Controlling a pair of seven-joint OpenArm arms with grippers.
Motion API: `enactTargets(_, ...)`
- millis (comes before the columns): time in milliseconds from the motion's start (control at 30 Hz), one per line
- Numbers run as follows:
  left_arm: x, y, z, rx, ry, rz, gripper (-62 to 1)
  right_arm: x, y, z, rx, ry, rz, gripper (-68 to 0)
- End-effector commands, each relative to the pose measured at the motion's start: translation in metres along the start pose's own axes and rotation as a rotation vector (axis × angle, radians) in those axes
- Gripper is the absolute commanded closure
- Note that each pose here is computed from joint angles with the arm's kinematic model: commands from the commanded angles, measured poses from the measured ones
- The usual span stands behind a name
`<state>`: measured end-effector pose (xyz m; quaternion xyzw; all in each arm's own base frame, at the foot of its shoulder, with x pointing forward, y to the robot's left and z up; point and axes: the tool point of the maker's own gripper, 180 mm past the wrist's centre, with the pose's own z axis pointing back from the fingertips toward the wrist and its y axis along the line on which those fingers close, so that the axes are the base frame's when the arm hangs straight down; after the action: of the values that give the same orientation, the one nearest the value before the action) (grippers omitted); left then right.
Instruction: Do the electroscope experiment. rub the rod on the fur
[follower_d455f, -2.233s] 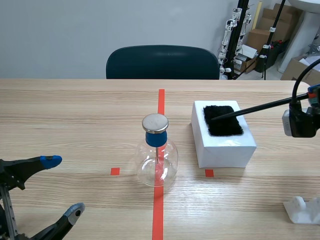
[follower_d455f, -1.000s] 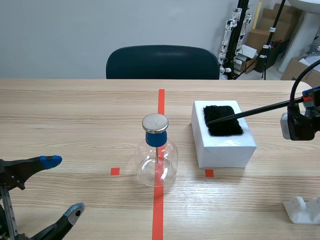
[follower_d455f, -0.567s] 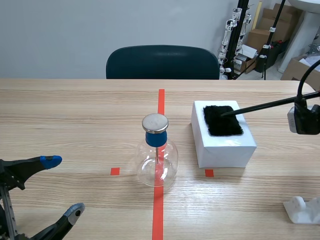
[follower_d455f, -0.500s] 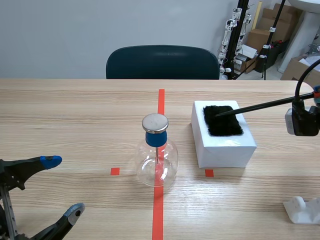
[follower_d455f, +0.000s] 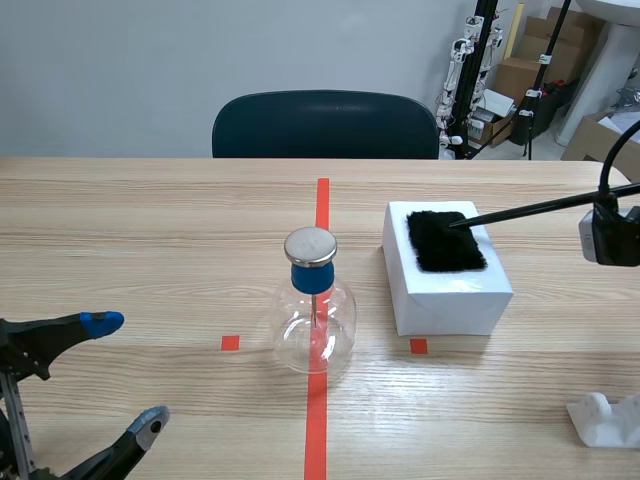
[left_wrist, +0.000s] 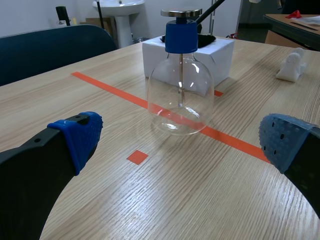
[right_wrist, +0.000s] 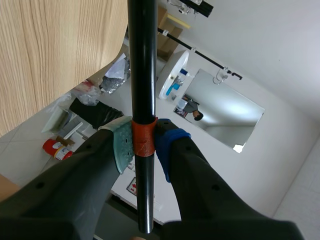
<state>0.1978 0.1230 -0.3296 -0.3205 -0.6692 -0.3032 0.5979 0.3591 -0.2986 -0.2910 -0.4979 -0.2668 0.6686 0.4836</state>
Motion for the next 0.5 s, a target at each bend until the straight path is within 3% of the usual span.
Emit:
enactTargets(0, 0.008, 0.005, 0.0, 0.007, -0.031, -0.012, -62.3, -0.003, -0.011, -0.001, -0.028, -0.026, 0.022, 0.2)
enactTargets(133, 0.008, 0.005, 0.0, 0.007, -0.031, -0.012, -62.3, 0.019, -0.011, 0.001, -0.027, -0.14, 0.018, 0.2)
enactTargets(200, 0.008, 0.005, 0.0, 0.007, -0.031, -0.012, -62.3, 0.023, -0.011, 0.001, -0.027, -0.159, 0.017, 0.2)
enactTargets(267, 0.008, 0.005, 0.0, 0.007, -0.031, -0.012, -62.3, 0.02, -0.011, 0.001, -0.027, -0.142, 0.016, 0.2)
enactTargets(467, 0.008, 0.005, 0.0, 0.007, -0.031, -0.012, -62.3, -0.011, -0.002, 0.0, 0.015, 0.015, 0.01, 0.2)
